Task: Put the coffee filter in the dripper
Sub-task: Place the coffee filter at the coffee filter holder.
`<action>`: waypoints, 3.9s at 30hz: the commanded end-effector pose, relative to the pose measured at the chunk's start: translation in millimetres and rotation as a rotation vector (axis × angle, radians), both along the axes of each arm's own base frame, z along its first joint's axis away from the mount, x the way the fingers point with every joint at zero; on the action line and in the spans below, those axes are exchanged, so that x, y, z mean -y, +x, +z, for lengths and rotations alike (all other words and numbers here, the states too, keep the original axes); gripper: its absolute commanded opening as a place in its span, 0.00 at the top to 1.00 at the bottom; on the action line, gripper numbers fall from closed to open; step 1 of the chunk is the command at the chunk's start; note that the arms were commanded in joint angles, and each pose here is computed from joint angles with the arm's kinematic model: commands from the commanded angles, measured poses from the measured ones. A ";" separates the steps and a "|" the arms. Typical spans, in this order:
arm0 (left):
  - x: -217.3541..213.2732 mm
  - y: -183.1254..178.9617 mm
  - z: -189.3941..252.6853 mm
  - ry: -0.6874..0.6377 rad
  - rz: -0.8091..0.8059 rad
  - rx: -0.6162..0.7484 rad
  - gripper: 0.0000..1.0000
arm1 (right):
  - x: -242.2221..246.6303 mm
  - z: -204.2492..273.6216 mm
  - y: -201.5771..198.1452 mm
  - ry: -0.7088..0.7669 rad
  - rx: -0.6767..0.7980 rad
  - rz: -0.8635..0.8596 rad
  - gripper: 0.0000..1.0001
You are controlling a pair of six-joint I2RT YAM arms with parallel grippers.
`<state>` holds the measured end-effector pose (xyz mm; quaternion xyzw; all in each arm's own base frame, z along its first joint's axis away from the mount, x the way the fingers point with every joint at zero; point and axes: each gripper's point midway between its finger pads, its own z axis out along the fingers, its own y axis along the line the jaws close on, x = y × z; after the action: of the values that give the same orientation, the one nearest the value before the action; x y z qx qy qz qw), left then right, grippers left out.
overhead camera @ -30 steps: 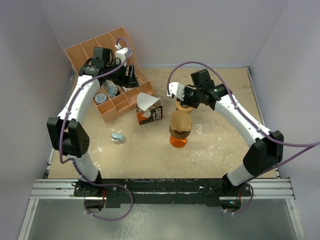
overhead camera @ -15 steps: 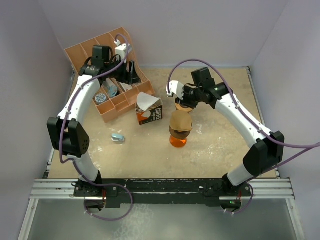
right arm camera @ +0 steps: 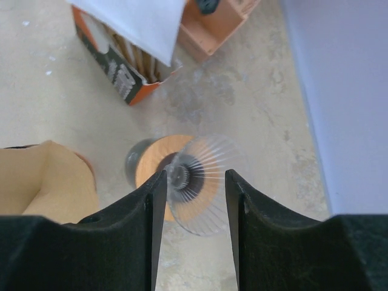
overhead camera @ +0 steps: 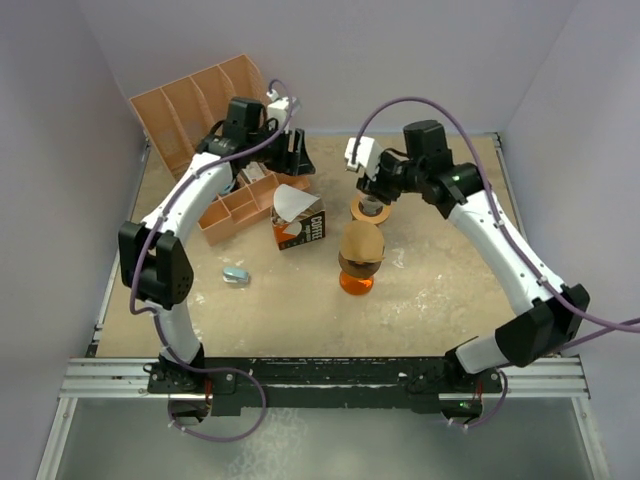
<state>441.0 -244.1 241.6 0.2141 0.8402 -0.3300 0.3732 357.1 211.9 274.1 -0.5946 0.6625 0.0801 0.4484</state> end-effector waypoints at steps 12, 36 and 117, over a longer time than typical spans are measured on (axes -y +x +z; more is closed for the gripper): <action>85.5 1.5 50.4 -0.169 0.142 0.046 0.39 | 71.3 31.2 42.6 0.359 -0.082 -0.337 0.45; 126.5 -21.3 -11.9 -0.054 0.111 -0.053 0.55 | 67.3 -56.1 48.4 0.381 -0.349 -0.363 0.52; 85.0 -66.0 -180.1 0.196 0.202 -0.305 0.98 | 79.2 -162.0 25.5 0.226 -0.397 -0.406 0.70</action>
<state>408.4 -383.3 198.3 0.1293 0.8312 -0.3784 0.3864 418.5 160.0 196.6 -0.3849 0.7469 0.1921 0.5071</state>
